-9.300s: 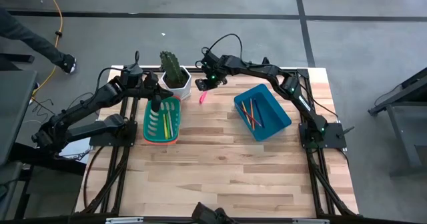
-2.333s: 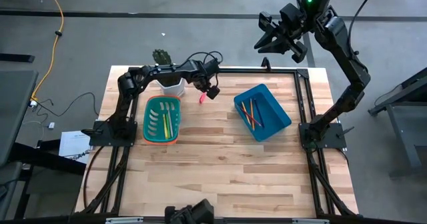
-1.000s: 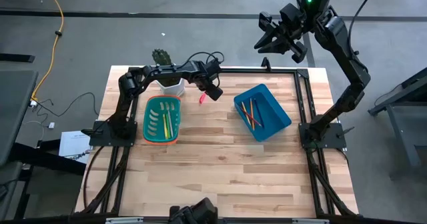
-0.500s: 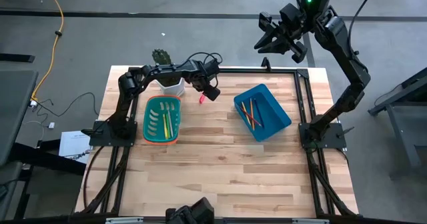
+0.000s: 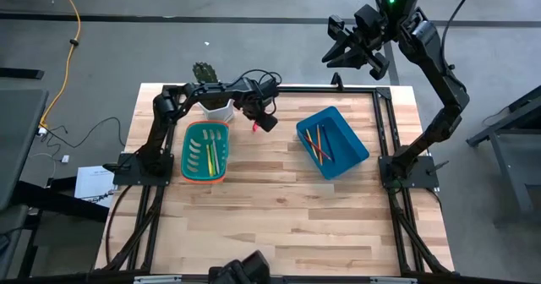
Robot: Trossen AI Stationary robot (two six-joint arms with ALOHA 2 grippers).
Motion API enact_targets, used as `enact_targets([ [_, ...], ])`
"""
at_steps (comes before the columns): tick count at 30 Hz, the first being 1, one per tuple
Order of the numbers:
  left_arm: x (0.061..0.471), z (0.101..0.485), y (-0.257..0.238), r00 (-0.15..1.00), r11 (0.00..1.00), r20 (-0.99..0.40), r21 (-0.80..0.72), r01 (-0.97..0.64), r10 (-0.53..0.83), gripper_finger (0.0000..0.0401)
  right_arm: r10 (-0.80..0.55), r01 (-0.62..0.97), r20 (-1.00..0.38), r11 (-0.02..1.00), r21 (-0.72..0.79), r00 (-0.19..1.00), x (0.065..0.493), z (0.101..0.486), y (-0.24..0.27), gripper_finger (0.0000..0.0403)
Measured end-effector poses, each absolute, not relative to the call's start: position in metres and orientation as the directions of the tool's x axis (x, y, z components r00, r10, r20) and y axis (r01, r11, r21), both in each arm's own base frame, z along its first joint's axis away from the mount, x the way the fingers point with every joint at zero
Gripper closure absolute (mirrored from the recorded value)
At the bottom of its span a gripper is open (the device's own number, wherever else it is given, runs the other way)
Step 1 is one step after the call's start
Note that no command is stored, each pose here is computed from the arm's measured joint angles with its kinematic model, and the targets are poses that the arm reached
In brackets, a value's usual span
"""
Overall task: Sort pens & pencils
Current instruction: Put the pink pen into the green basket
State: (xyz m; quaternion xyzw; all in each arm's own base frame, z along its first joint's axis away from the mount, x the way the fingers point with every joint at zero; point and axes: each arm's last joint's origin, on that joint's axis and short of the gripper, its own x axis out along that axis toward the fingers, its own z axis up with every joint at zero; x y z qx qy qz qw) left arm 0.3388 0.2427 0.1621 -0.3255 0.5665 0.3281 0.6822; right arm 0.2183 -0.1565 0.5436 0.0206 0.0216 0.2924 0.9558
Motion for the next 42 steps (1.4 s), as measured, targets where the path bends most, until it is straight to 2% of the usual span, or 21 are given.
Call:
enact_targets([
  [27, 0.338, 0.14, 0.245, 0.127, 0.581, -0.992, -0.119, -0.805, -0.027, 0.0295, 0.56, -0.558, -0.033, 0.828, 0.056, 0.828, 0.218, 0.543, -0.156, 0.0334],
  [39, 0.341, 0.139, 0.242, 0.114, 0.597, -0.993, -0.1, -0.796, -0.014, 0.0296, 0.56, -0.559, -0.033, 0.828, 0.042, 0.828, 0.218, 0.543, -0.156, 0.0334],
  [42, 0.341, 0.139, 0.241, 0.112, 0.61, -0.994, -0.099, -0.786, -0.016, 0.0306, 0.56, -0.559, -0.033, 0.828, 0.042, 0.828, 0.218, 0.543, -0.156, 0.0334],
])
